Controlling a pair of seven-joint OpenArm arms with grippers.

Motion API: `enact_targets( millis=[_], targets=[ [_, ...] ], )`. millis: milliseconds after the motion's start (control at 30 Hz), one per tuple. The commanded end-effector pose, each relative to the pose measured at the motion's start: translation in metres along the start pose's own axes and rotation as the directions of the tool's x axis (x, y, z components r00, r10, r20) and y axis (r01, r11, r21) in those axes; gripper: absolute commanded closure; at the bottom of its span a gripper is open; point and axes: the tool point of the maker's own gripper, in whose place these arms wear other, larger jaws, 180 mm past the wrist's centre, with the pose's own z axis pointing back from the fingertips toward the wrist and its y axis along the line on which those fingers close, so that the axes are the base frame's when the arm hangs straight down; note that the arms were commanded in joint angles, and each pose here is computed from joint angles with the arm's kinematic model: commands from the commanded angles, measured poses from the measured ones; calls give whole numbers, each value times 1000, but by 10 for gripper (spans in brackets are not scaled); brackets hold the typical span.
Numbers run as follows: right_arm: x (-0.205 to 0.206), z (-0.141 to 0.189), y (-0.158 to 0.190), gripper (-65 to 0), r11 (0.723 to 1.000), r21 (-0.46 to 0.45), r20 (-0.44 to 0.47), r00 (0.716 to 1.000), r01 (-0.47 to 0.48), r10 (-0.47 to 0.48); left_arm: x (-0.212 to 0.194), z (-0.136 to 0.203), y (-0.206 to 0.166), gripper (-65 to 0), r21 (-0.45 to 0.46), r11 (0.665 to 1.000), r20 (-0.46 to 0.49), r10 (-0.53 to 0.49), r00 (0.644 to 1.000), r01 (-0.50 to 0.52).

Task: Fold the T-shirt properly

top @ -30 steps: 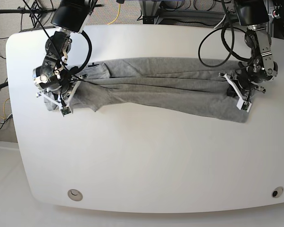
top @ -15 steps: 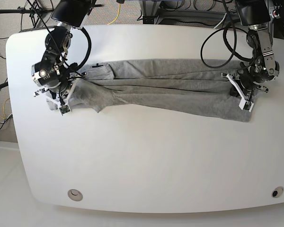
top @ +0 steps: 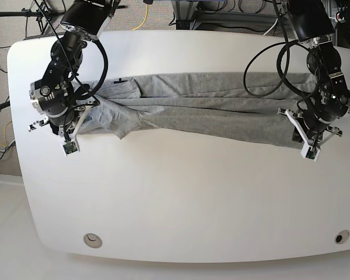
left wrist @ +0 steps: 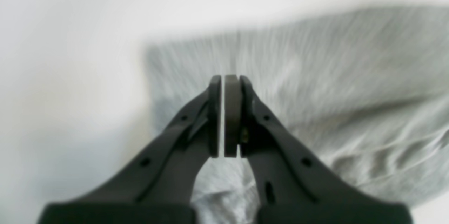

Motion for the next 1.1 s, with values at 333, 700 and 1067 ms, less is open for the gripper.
enact_targets(
  millis=[333,700,1067],
  targets=[
    [-53,33,-95,0,966,-244,-84,990,88,-111,-17,49,64,-3,184,983,-55,-16,998,25],
    [-150,87,-163,0,893,-441,-253,942,89,-219,-104,107,124,-3,360,932,-202,116,972,-37],
    [-243,151,-184,0,824,-561,-389,853,81,-349,-198,173,138,-3,474,877,-352,265,898,-73]
  ],
)
